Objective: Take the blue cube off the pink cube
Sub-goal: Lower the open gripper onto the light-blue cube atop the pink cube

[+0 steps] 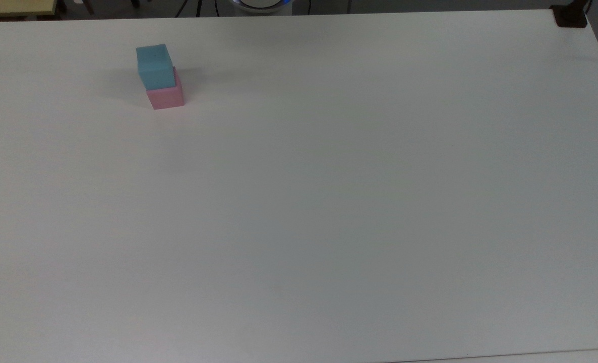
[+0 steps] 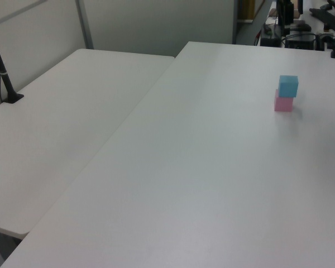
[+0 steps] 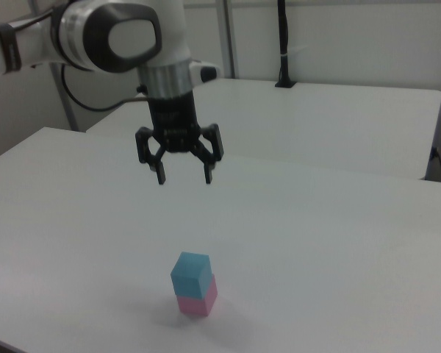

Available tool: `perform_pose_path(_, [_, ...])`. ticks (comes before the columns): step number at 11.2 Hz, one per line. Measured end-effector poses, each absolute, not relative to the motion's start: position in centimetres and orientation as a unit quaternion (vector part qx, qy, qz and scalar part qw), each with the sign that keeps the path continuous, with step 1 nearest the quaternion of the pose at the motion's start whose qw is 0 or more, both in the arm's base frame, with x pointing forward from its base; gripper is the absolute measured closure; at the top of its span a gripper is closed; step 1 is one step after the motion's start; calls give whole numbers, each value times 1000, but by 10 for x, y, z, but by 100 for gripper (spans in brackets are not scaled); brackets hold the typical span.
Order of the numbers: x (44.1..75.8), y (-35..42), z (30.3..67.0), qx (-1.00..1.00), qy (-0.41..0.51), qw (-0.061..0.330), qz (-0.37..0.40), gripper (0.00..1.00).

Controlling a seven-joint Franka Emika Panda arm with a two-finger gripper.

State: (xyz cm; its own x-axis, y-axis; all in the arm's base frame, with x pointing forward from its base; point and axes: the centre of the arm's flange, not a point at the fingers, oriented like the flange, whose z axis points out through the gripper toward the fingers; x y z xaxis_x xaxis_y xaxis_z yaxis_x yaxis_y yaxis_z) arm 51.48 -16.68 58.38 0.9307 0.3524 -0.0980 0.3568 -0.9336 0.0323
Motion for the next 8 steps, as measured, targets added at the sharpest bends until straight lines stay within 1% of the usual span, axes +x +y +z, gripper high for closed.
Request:
perform_pose_path(3, [500, -182, 522, 981, 165, -4, -100, 5])
perform_pose_path(4, [499, -182, 502, 982, 154, -7, -108, 2])
perform_pose_path(6, [497, -180, 465, 985, 131, -6, -110, 1])
perform_pose_path(8, [496, -178, 441, 986, 128, -4, -107, 0])
